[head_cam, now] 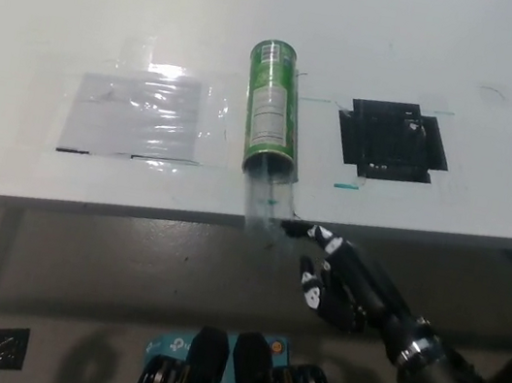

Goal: The robot uses its right hand finger to pull out the chips tray kept inside a container in the middle of the desk

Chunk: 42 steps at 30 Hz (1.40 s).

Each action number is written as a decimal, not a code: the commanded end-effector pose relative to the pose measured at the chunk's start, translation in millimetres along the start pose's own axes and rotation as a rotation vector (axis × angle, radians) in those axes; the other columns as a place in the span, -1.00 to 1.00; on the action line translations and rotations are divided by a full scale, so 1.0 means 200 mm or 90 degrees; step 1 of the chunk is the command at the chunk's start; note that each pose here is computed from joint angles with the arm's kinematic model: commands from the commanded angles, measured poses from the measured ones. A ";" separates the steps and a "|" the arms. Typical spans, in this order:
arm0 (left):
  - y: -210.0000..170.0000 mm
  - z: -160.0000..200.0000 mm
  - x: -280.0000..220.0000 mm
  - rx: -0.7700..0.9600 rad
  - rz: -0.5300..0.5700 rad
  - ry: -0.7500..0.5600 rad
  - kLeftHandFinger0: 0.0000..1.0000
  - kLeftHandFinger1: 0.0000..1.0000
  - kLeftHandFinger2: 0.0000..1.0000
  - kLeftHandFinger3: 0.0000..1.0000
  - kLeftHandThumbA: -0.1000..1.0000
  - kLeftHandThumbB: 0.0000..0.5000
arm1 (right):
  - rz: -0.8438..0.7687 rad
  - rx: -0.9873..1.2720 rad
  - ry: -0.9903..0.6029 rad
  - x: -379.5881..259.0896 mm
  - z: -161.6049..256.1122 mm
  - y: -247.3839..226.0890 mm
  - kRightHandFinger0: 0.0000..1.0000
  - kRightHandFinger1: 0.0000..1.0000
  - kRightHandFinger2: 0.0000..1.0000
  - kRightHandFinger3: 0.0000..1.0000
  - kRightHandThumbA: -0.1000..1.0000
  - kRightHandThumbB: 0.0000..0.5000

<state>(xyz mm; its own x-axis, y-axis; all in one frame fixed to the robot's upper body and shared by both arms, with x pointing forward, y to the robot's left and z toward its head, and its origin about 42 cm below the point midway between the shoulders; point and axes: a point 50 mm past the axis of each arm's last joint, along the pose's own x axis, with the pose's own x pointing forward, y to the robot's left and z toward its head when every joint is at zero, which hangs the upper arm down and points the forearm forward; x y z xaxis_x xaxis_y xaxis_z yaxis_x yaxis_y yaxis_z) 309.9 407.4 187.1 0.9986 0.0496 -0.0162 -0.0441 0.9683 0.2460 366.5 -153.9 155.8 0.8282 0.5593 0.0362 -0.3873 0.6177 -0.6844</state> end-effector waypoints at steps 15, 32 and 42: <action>0.04 0.10 0.04 0.017 -0.008 -0.047 -0.51 -0.43 -0.30 0.19 -1.00 -0.57 | 0.006 0.086 -0.011 -0.04 0.10 0.07 -0.88 -0.92 0.60 0.76 -1.00 -0.12; 0.03 0.09 0.02 0.016 -0.001 -0.039 -0.50 -0.43 -0.31 0.20 -1.00 -0.54 | -0.024 0.038 -0.023 0.02 0.12 -0.13 -0.91 -0.78 0.64 0.75 -1.00 -0.14; 0.03 0.08 0.01 0.011 -0.001 -0.039 -0.49 -0.41 -0.29 0.20 -1.00 -0.57 | -0.021 0.040 -0.016 0.01 0.13 -0.12 -0.91 -0.87 0.59 0.74 -1.00 -0.10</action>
<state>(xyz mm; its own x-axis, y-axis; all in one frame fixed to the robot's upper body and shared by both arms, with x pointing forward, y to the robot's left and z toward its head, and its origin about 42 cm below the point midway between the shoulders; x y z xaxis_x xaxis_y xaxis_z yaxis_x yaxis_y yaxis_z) 312.1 406.4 189.1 0.9991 0.0419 -0.0100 -0.0382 0.9689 0.2446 368.5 -158.7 177.1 0.8411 0.5397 0.0350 -0.3940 0.6558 -0.6440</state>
